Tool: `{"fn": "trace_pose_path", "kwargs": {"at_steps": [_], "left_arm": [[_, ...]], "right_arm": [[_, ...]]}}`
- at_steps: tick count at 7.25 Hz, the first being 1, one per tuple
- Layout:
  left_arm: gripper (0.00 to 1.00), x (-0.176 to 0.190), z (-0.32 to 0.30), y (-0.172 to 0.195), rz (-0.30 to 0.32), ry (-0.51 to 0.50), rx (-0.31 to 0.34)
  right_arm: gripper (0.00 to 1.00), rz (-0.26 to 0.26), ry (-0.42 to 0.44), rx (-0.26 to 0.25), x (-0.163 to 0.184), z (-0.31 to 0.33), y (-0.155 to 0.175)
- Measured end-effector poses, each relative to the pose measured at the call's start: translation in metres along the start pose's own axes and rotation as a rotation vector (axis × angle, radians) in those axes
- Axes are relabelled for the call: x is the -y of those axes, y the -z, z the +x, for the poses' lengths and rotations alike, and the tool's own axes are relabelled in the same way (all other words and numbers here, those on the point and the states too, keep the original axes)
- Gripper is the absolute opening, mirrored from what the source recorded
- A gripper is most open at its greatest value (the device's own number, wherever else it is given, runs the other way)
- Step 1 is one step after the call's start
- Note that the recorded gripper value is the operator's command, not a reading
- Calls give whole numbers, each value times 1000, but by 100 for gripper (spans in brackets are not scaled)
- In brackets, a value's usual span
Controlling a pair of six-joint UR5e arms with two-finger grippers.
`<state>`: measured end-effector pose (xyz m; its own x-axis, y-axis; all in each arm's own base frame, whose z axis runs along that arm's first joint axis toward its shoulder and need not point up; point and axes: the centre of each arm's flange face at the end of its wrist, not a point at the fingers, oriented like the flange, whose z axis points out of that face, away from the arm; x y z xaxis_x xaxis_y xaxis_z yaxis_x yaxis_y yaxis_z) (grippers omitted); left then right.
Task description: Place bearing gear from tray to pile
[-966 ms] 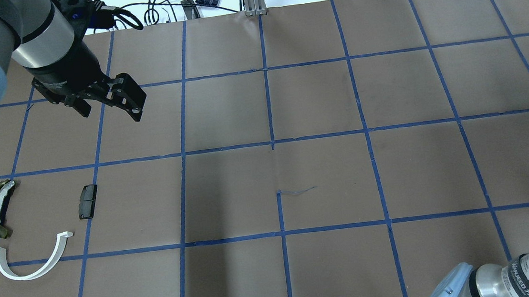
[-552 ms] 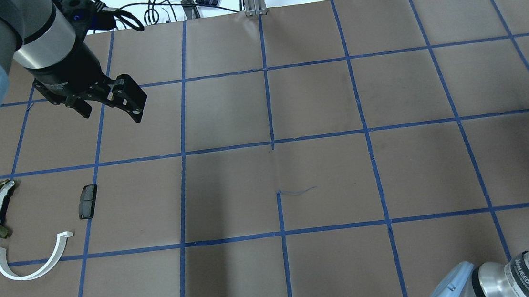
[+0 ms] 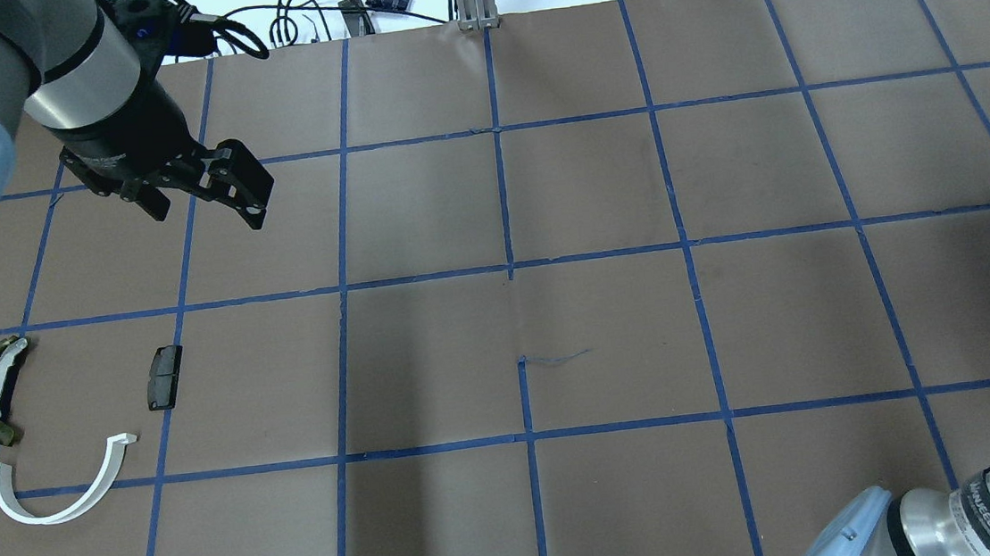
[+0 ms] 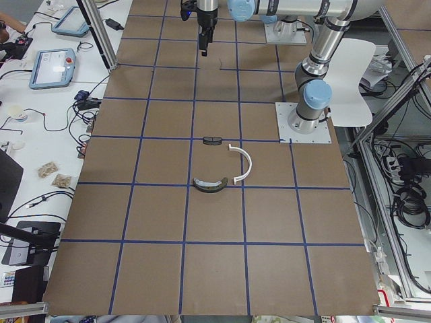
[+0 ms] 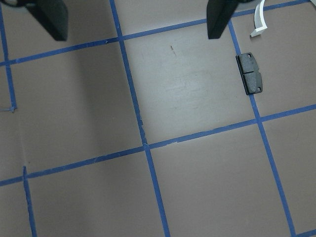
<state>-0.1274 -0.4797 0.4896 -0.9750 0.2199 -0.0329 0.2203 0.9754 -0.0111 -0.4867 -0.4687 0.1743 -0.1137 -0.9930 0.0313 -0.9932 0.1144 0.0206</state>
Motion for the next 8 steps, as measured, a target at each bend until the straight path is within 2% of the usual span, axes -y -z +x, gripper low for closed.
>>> {"fn": "trace_pose_path", "kwargs": {"at_steps": [5,7,8], "left_arm": [[100,1,0,1,3,1,-2],[100,1,0,2,5,0,-1],[100,1,0,2,5,0,0]], "right_arm": [[0,-45,-12,-4,-5,1,18],[0,-66,-63,-23,3,1,56],[0,-61,-115,-34,18,2,88]]}}
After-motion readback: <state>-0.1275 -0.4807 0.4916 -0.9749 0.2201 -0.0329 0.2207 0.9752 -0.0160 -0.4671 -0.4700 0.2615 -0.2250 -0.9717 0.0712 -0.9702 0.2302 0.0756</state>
